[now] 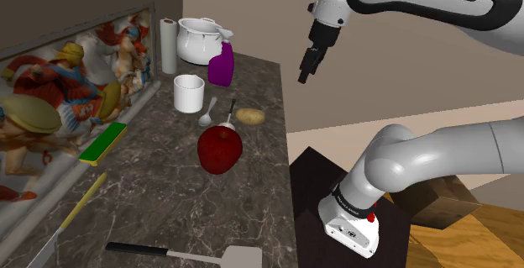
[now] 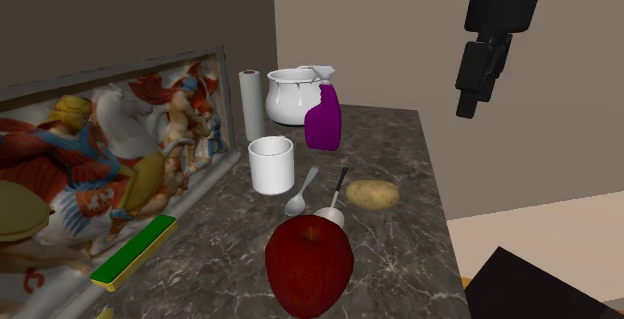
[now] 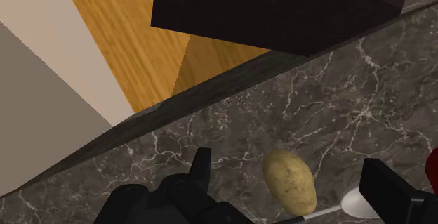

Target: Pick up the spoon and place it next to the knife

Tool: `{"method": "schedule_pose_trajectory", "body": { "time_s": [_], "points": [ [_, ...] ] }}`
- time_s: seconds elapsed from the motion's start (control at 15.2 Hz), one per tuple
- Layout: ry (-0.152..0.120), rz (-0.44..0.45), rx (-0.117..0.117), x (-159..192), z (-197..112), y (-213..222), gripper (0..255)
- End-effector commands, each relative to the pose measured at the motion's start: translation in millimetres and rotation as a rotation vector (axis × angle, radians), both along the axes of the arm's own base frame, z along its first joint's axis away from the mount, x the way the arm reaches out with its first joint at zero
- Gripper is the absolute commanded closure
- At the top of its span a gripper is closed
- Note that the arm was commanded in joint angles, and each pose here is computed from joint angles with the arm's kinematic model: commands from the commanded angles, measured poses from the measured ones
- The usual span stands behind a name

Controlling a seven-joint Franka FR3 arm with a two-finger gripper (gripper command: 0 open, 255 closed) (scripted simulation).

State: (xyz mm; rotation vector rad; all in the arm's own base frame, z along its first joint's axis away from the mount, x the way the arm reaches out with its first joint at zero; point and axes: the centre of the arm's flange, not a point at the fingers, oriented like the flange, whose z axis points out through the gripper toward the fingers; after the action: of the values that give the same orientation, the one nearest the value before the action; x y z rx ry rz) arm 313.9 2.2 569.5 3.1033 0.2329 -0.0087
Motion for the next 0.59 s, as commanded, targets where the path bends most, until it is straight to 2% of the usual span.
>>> {"method": "schedule_pose_trajectory", "body": {
  "time_s": [0.0, 0.53],
  "points": [
    [0.0, 0.0, 0.0, 0, 0, 0, 0],
    [-0.046, 0.133, 0.016, 63, -59, 49, 0]
  ]
}}
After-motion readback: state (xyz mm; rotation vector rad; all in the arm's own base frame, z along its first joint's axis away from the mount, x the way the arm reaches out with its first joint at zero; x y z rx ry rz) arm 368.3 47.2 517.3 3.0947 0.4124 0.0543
